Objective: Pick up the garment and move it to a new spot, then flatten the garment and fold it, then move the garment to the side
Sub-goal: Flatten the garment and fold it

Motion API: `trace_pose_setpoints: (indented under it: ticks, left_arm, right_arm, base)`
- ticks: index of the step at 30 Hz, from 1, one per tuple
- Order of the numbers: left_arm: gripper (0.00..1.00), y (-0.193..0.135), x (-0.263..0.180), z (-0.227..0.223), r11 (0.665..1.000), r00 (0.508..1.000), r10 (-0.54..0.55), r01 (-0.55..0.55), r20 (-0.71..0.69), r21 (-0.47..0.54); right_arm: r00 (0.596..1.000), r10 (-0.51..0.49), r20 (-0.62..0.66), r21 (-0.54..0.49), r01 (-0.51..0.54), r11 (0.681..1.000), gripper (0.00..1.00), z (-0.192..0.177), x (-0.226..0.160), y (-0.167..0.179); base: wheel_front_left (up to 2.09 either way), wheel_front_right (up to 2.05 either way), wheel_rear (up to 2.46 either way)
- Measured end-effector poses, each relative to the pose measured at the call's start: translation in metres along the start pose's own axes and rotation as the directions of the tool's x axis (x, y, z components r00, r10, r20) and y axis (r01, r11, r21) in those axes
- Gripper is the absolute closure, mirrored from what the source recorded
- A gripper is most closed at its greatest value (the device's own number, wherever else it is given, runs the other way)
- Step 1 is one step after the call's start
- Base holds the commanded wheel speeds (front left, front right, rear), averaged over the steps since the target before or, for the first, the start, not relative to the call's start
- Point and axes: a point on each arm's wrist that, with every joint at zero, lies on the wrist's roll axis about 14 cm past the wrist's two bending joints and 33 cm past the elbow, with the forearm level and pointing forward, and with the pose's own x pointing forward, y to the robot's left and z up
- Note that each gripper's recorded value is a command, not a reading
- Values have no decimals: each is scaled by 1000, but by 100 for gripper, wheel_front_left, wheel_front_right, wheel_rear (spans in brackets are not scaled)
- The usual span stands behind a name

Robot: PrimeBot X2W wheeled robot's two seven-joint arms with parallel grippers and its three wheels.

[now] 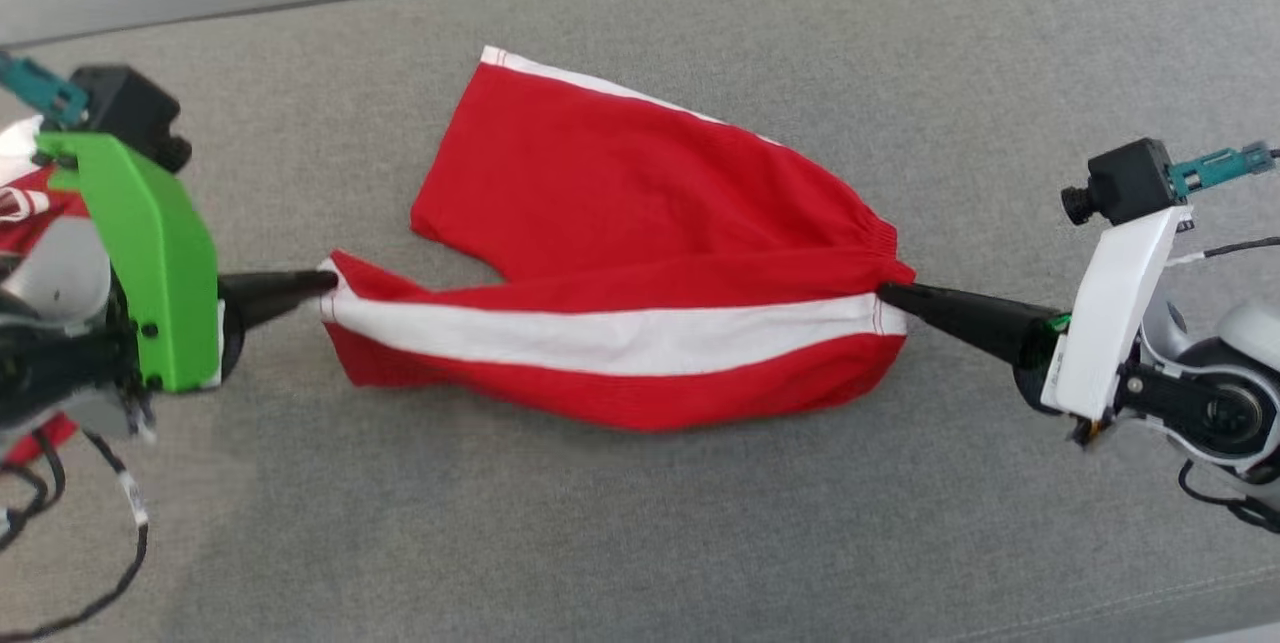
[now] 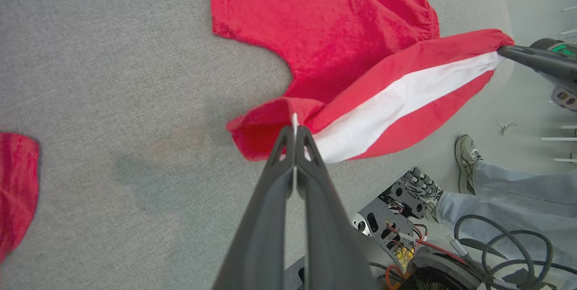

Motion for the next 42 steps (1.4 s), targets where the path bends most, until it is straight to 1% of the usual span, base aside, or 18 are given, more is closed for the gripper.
trace_pose_setpoints:
  ticks: [5,6,8,11,15,21,28,31,34,35,36,37,39,42]
  left_arm:
    - [100,14,22,41,1000,1000,11,-11,0,11]
    - [100,22,26,49,1000,1000,25,-25,1,12]
    - [100,37,34,64,999,999,48,-48,10,-16]
    - [100,58,50,79,996,996,82,-81,16,-39]
    - [100,73,76,94,995,997,75,-74,26,-61]
    - [100,82,113,111,998,999,40,-38,32,-58]
    - [100,86,149,133,1000,998,15,-13,67,-27]
    - [100,94,162,133,999,998,26,-25,55,-31]
    - [100,98,180,135,999,997,9,-6,72,-35]
    - [37,97,183,135,1000,997,2,0,76,-26]
    - [0,97,186,135,1000,997,-4,6,80,-23]
    - [0,94,188,136,1000,996,-14,16,83,-23]
    - [0,91,189,133,999,997,-33,35,75,-28]
    - [0,87,187,124,999,998,-45,47,51,-28]
  right_arm:
    - [1000,5,22,62,-6,998,100,13,15,-13]
    - [1000,-1,32,78,-2,997,100,17,16,-18]
    - [998,-25,57,99,19,995,100,24,18,-31]
    - [996,-58,68,123,49,991,100,25,21,-49]
    - [994,-69,90,162,54,985,100,25,28,-61]
    - [985,-101,138,197,73,978,100,29,32,-78]
    - [972,-128,199,202,88,975,100,39,35,-90]
    - [967,-153,203,204,111,973,100,38,35,-98]
    - [966,-168,196,213,126,969,100,36,39,-105]
    - [968,-169,185,212,129,969,92,33,40,-106]
    - [970,-167,174,210,129,969,88,30,42,-106]
    - [971,-167,171,210,130,969,66,29,43,-106]
    - [971,-171,170,207,134,969,0,29,43,-106]
    - [972,-171,161,200,137,970,0,28,44,-105]
  base:
    - [0,0,0]
    - [0,0,0]
    - [0,0,0]
    - [0,0,0]
    - [0,0,0]
    - [0,0,0]
    - [0,0,0]
    - [0,0,0]
    - [0,0,0]
    - [0,0,0]
    - [0,0,0]
    - [0,0,0]
    - [0,0,0]
    - [0,0,0]
